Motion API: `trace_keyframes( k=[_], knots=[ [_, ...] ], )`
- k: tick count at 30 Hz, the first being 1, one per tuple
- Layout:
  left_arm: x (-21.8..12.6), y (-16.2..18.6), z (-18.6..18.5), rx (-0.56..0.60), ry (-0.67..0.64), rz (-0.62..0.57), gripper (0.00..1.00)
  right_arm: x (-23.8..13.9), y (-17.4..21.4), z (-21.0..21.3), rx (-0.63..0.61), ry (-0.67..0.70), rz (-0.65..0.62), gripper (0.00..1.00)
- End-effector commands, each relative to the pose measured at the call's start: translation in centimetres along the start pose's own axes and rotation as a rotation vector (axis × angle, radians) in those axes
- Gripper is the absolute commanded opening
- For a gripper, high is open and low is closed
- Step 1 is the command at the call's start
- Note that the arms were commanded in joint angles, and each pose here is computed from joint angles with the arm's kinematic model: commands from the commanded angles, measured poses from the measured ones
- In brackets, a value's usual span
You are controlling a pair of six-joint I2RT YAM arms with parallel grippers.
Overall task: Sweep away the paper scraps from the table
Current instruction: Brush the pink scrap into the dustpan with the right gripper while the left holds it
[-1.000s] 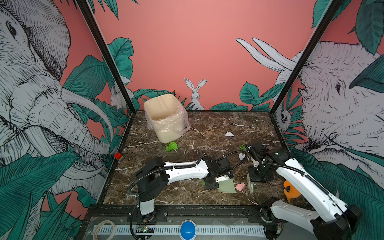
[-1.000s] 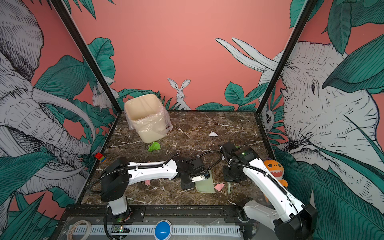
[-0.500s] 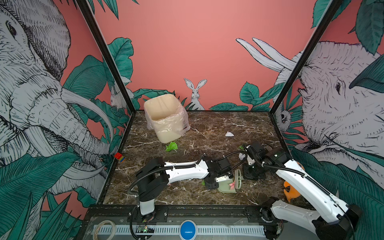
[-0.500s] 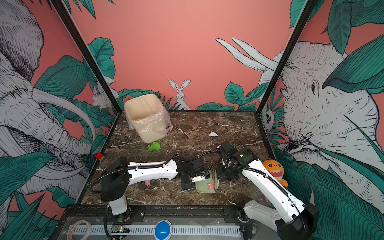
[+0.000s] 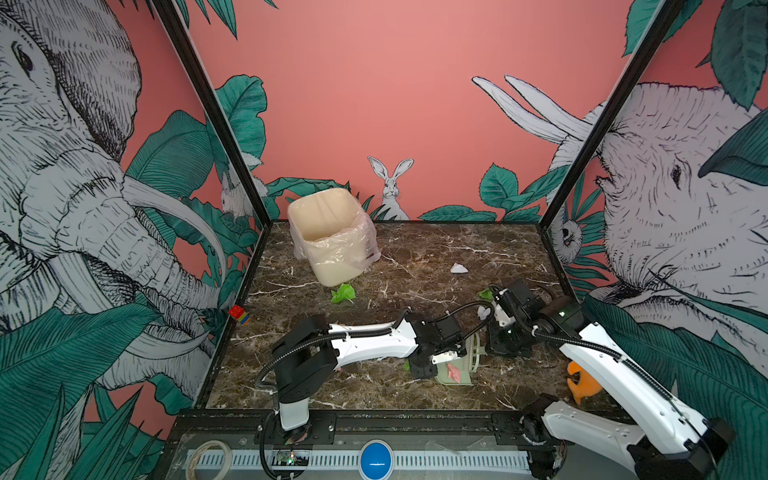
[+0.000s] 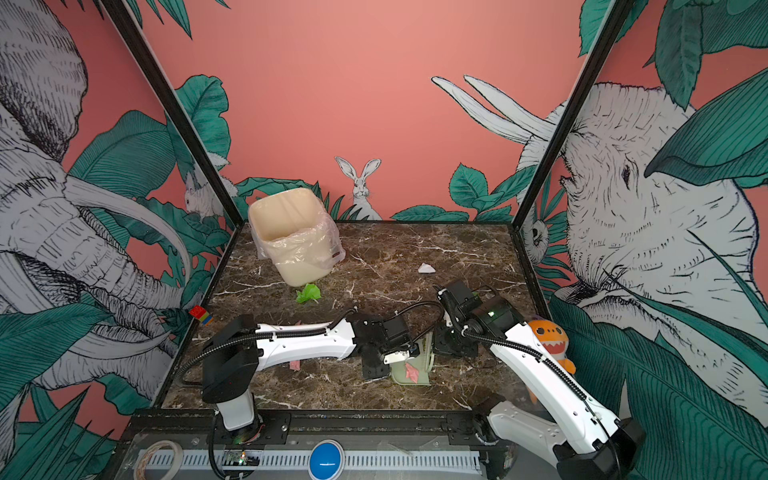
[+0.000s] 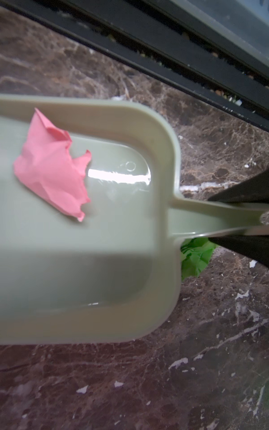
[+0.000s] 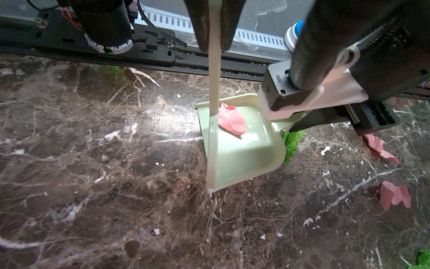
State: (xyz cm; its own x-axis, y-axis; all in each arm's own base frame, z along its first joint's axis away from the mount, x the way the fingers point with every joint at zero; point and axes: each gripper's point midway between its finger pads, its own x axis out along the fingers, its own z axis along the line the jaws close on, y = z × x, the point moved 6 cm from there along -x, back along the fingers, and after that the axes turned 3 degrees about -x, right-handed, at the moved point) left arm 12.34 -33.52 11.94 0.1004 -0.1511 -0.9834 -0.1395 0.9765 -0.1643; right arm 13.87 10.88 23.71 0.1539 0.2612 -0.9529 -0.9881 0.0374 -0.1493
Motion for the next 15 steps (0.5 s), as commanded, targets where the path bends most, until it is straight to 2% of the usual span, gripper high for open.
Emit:
trace_keyframes(
  k=[1,9,15],
  knots=[
    [-1.5,-0.1,0.0,-0.034,-0.018,-0.047,0.07,-1.8,0.2,-1.1,-0.006,0.045,-0.035,0.00],
    [-3.6,-0.5,1.2,-0.125,-0.023,-0.141,0.06,-4.9,-0.8,-2.5,0.044,0.000,-0.115,0.00],
    [-6.0,-0.3,3.3,-0.214,-0.051,-0.216,0.07,-4.9,-1.0,-3.6,0.061,0.002,-0.115,0.00]
  ],
)
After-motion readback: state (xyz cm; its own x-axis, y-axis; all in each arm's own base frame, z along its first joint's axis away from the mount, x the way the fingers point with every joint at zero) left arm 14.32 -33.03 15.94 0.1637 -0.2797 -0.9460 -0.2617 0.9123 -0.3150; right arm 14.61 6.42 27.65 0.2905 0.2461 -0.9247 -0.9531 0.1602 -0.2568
